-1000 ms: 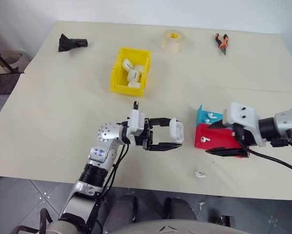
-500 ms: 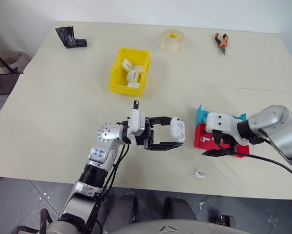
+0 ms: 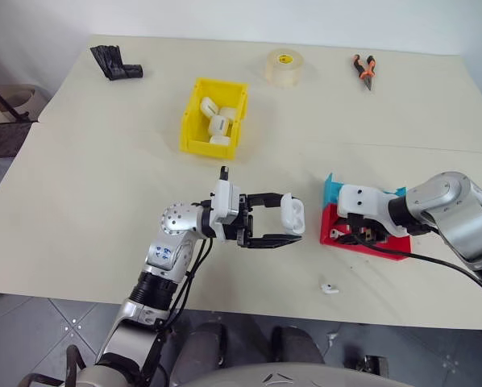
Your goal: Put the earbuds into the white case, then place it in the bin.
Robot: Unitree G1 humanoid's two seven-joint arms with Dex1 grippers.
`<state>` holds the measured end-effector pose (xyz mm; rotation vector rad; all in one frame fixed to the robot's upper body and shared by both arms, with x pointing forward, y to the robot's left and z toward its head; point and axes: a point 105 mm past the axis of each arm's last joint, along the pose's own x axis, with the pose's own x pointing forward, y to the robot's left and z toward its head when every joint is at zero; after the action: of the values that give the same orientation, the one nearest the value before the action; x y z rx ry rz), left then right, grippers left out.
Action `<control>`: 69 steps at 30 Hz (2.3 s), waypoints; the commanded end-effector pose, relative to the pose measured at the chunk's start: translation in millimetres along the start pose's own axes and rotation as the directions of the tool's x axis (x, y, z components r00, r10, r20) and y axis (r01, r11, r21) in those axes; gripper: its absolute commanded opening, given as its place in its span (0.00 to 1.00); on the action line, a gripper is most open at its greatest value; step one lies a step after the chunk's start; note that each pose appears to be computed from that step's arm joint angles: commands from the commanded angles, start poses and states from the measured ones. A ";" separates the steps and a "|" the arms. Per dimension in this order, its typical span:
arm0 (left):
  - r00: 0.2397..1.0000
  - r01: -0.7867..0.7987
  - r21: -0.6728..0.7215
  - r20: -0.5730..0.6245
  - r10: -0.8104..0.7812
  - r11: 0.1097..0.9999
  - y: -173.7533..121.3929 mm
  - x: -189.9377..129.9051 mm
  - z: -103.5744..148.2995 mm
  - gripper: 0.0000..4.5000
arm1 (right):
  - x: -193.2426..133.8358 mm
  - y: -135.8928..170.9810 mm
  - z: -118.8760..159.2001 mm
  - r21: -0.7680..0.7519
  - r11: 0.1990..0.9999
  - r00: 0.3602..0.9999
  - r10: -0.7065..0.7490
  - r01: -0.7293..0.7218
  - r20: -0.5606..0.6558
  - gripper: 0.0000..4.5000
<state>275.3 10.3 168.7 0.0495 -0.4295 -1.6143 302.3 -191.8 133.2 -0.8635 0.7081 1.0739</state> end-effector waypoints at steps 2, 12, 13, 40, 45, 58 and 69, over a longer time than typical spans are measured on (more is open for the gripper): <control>1.000 0.016 0.040 0.021 -0.017 0.999 -1.6 4.1 10.3 0.62 | -4.1 -1.2 6.4 -0.017 1.000 1.000 -0.010 0.010 0.010 0.46; 1.000 0.016 0.042 0.020 -0.017 0.999 -1.3 3.7 10.7 0.62 | -0.1 0.6 3.5 -0.006 1.000 1.000 -0.020 0.020 -0.006 0.46; 1.000 0.016 0.042 0.020 -0.017 0.999 -1.2 3.7 10.7 0.62 | 0.0 0.8 3.9 -0.003 1.000 1.000 -0.021 0.021 -0.003 0.46; 1.000 0.020 0.040 0.018 -0.021 0.999 -0.3 2.8 11.7 0.62 | 5.2 8.1 7.8 0.021 1.000 0.999 -0.020 0.020 0.026 0.19; 1.000 0.023 0.040 0.016 -0.024 0.999 -0.1 2.8 11.7 0.62 | 5.4 10.6 8.7 0.033 0.999 0.999 -0.012 0.010 0.040 0.19; 0.999 0.034 0.040 0.015 -0.034 0.999 -0.3 2.7 12.6 0.62 | -1.9 10.3 8.4 0.058 0.998 0.997 -0.042 0.038 0.066 0.19; 0.998 0.040 0.010 0.046 -0.040 0.999 6.4 -2.6 19.6 0.62 | -67.3 15.7 33.9 0.116 0.984 0.846 -0.175 0.134 0.503 0.19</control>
<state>278.1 18.4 174.2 0.0450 -0.4169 -1.6389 274.6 -196.6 182.6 -0.5433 0.3790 1.0316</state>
